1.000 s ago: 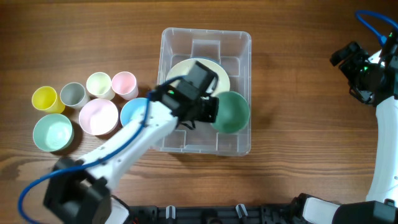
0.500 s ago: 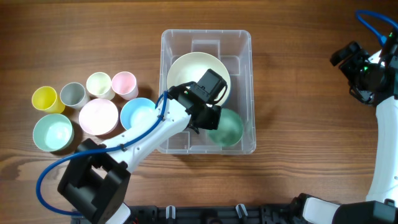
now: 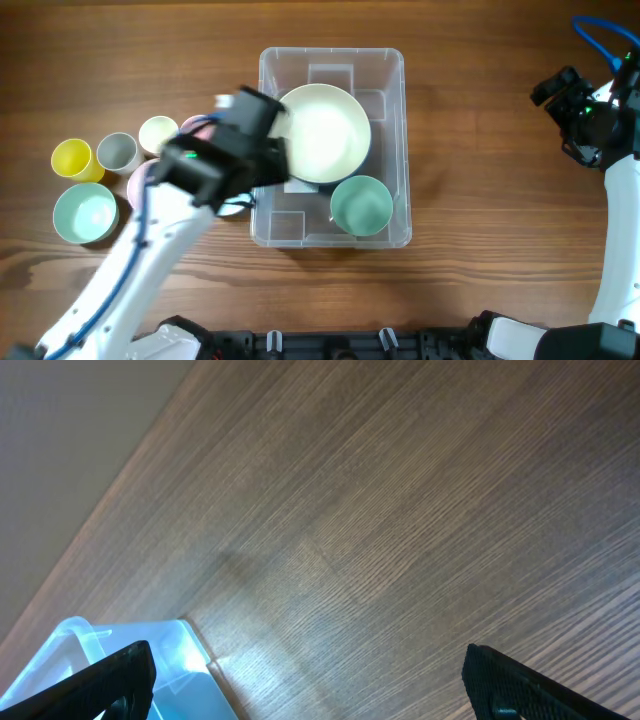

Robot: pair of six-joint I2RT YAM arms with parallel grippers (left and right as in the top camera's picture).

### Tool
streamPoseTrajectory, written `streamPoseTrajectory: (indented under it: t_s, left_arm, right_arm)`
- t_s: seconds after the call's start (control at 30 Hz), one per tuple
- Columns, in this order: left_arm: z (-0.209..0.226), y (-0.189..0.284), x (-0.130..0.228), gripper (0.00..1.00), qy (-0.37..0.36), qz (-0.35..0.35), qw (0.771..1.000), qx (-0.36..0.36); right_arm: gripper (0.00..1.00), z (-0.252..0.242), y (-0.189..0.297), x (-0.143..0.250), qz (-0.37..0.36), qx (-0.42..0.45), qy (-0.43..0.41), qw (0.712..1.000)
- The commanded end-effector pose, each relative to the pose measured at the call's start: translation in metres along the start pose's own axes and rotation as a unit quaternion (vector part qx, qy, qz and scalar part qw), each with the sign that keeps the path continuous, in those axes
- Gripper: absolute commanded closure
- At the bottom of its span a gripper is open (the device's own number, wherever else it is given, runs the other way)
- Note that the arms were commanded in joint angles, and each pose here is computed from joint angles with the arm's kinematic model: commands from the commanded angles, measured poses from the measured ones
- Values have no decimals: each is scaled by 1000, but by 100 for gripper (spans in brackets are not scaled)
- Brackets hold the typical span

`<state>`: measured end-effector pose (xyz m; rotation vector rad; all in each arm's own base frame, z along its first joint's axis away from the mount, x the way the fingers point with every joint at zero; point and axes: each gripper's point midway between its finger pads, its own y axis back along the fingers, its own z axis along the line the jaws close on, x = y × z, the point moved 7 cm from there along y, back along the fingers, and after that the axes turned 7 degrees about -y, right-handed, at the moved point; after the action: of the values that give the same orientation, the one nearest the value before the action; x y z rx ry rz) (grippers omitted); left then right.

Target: Pack container

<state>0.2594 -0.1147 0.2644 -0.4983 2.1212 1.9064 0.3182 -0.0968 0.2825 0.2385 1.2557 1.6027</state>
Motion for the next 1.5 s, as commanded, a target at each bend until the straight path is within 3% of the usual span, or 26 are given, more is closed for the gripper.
streamPoseTrajectory:
  t_s: [0.0,0.17,0.33,0.47,0.73,0.93,1.13,1.33,1.43,1.47]
  left_arm:
    - [92,17,-13,31,182,-14,979,-95]
    - [163,26,5,34,305,31,939,-158]
    - [232,44,28,30,420,32,880,-219]
    - [270,46,48,28,511,21,834,-209]
    - [311,-5,92,21,596,9,780,-192]
    - [325,-44,111,23,611,11,768,-192]
    - [335,-81,122,27,617,59,762,-188]
    - [340,-103,130,41,620,94,756,-185]
    - [342,-103,128,68,620,86,758,-186]
    - [342,-103,128,82,620,86,758,-184]
  right_arm:
    - [1,2,0,-3,-3,0,-5,1000]
    - [0,2,0,-3,-3,0,-5,1000]
    - [0,2,0,-3,-3,0,-5,1000]
    - [0,2,0,-3,-3,0,-5,1000]
    - [0,2,0,-3,-3,0,-5,1000]
    - [1,2,0,-3,-3,0,-5,1000]
    - [1,2,0,-3,-3,0,-5,1000]
    - [0,2,0,-3,-3,0,-5,1000]
    - [0,2,0,-3,-3,0,-5,1000]
    - [0,2,0,-3,-3,0,-5,1000]
